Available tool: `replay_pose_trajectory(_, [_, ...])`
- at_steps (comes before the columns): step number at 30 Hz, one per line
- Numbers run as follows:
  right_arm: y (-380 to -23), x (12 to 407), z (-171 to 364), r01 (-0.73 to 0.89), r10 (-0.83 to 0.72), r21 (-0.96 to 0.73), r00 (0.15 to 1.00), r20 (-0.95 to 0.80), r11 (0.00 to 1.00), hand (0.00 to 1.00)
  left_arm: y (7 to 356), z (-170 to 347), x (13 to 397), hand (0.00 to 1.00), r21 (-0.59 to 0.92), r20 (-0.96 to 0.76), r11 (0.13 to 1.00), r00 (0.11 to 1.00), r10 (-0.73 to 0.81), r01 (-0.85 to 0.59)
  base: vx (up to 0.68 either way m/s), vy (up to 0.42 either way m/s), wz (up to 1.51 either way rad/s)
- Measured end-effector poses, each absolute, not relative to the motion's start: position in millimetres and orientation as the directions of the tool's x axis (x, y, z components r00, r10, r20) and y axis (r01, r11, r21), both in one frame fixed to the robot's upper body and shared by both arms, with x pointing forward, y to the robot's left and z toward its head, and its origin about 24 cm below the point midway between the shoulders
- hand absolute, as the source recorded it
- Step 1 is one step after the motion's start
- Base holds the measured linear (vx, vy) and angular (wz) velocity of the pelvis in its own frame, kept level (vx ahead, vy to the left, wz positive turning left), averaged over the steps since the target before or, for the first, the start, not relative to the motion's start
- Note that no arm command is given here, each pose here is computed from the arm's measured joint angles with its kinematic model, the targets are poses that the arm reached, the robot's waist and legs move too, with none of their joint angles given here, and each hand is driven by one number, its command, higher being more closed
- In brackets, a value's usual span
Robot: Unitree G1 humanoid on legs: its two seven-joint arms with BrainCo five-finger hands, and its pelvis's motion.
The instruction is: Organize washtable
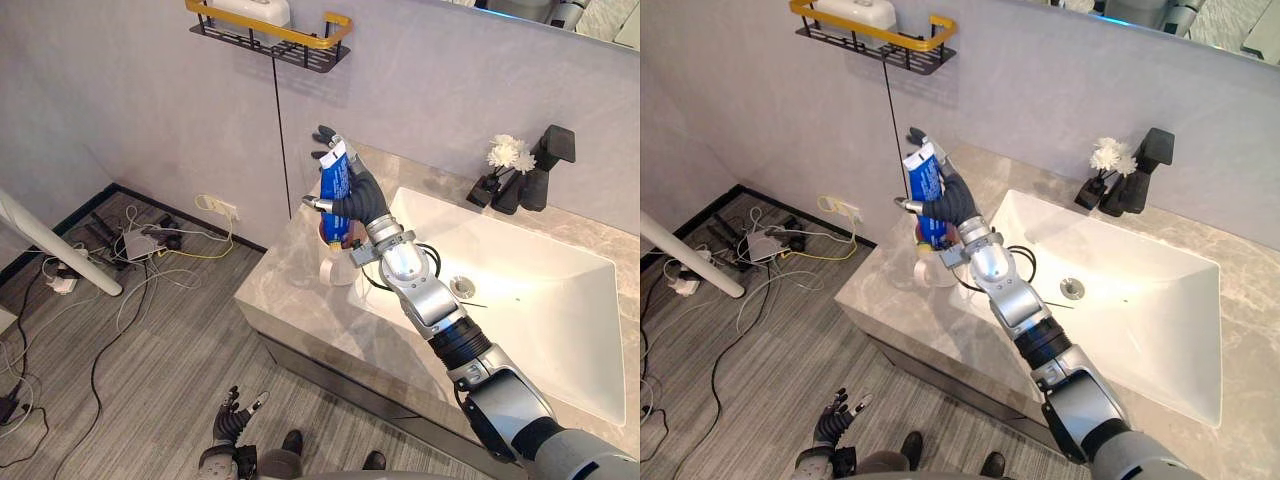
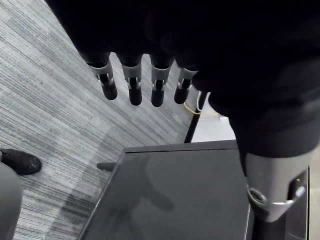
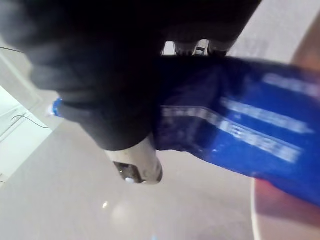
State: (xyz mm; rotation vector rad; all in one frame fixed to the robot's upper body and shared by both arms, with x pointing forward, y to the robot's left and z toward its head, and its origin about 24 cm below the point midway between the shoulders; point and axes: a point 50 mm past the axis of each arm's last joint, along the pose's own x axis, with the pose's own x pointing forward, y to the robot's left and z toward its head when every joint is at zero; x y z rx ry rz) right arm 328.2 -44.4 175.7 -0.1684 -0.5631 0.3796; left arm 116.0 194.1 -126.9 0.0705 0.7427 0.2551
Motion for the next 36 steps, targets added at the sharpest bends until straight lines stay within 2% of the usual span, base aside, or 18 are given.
replay_pose_trajectory(15, [-49.8,326.1,181.8,-0.291,0.366,-0.223,0.773,0.518,0.93,0.0,193.2,-127.1,115.9,0.0,0.151,-0.661,0.967,0.706,0.253,-0.205,0.0,0.0,0.0])
replay_pose_trajectory(22, [-55.6,318.2,191.9,-0.306,0.368,-0.206,0.741,0.561,0.93,0.0,193.3,-127.2,115.6,0.0,0.151,-0.662,0.967,0.706,0.253,-0.205,0.0,0.0,-0.01])
replay_pose_trajectory(30, [-72.5,302.6,219.0,-0.327,0.434,-0.287,0.631,0.643,0.9,0.0,193.2,-128.1,113.9,0.0,0.151,-0.667,0.967,0.701,0.252,-0.204,0.0,0.001,-0.05])
replay_pose_trajectory(36, [-101.3,285.0,251.6,-0.277,0.459,-0.366,0.516,0.723,0.888,0.0,193.5,-129.5,112.1,0.0,0.151,-0.674,0.968,0.695,0.25,-0.201,-0.01,0.009,-0.1])
